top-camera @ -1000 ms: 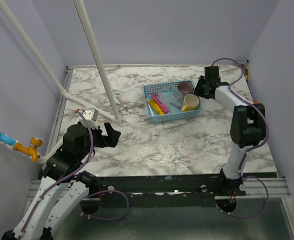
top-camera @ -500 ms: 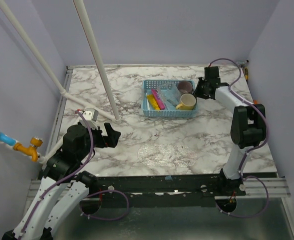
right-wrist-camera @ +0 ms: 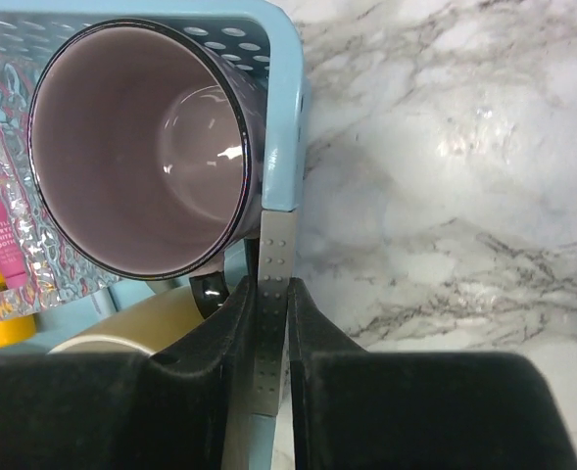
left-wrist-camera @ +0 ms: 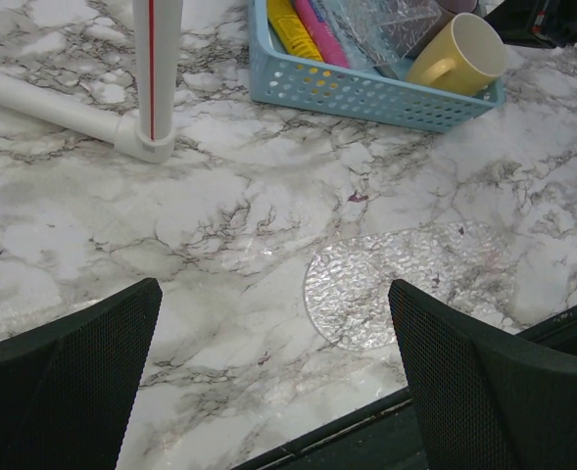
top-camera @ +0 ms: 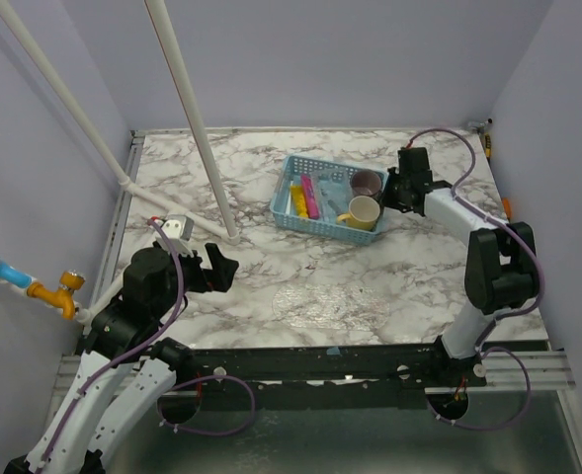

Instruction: Prepare toiletry sets of a toothbrush and toothpaste on the tray

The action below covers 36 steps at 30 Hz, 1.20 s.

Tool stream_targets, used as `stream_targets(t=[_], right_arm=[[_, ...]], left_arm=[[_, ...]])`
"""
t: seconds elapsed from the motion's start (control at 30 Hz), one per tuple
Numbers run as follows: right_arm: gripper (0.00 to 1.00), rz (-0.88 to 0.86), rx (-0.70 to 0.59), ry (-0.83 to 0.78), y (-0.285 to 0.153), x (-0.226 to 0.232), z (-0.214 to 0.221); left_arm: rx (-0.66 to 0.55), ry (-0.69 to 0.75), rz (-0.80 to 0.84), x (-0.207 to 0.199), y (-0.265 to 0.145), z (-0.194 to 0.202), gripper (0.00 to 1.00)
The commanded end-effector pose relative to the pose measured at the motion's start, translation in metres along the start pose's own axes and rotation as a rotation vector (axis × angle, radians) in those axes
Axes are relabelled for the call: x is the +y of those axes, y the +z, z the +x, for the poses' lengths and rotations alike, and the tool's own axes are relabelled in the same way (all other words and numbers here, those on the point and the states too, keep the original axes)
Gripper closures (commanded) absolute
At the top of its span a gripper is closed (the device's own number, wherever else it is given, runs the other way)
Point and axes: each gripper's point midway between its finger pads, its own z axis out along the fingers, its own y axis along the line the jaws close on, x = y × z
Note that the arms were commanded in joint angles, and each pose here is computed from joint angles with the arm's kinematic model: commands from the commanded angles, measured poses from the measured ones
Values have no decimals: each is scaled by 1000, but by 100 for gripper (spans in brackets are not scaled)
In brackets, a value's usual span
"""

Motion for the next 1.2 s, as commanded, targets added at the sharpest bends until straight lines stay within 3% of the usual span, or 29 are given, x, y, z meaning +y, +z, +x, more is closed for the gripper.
stream_targets(t=[0.0,0.4,0.87,1.17], right_arm=[[100,35,116,-47,-17,-3,49],[100,196,125,-139,-45,-28,77],[100,203,46,-192,-30,-13,31],[98,196,67,-234,-19,-3,16]], left_arm=[[-15,10,0,1,-3,-4,1],[-6,11,27,-4,-3,-2,1],[-3,10,25,-4,-2,-1,1],[0,10,21,-3,-2,-1,1]])
